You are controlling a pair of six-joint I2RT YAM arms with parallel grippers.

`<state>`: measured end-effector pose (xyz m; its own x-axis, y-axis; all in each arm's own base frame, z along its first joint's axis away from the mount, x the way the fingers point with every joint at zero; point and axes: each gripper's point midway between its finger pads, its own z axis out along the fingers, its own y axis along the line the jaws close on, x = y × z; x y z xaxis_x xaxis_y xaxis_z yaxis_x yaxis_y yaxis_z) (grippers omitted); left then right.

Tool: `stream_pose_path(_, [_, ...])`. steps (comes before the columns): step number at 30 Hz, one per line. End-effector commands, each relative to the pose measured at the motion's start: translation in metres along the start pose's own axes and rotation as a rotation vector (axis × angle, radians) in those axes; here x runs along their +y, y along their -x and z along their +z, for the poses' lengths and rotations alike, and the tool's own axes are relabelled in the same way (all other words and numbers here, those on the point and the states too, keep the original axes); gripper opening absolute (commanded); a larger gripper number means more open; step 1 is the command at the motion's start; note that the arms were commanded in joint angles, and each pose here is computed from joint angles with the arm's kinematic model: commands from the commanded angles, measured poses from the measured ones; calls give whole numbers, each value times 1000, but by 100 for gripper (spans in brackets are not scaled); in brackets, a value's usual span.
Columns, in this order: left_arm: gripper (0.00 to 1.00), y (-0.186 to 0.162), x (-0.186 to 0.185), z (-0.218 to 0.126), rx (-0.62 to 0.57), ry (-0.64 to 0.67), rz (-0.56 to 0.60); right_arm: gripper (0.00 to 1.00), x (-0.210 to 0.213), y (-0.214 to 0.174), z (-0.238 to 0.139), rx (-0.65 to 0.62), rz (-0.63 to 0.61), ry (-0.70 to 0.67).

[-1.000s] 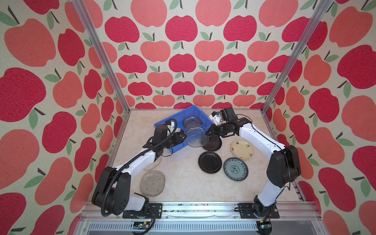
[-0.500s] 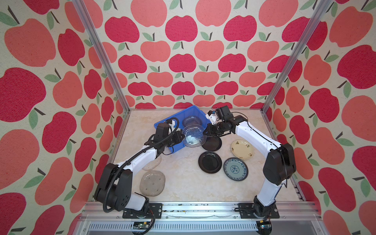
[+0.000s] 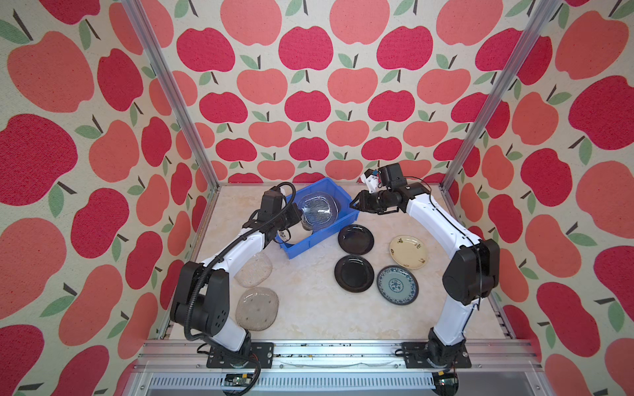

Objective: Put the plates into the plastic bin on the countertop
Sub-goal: 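Lower the glass plate into the bin with the left gripper while the right releases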

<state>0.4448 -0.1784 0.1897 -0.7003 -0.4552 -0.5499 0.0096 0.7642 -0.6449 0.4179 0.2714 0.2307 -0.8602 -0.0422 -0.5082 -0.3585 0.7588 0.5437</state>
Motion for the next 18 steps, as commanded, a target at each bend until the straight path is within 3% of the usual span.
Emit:
stream_pose_path(1, [0, 21, 12, 17, -53, 76, -80, 34, 9, 24, -16, -65, 5, 17])
stream_pose_path(6, [0, 30, 22, 50, -80, 136, -188, 34, 7, 34, -16, -69, 36, 38])
stream_pose_path(18, [0, 20, 22, 99, -100, 212, -262, 34, 7, 43, -14, -70, 74, 110])
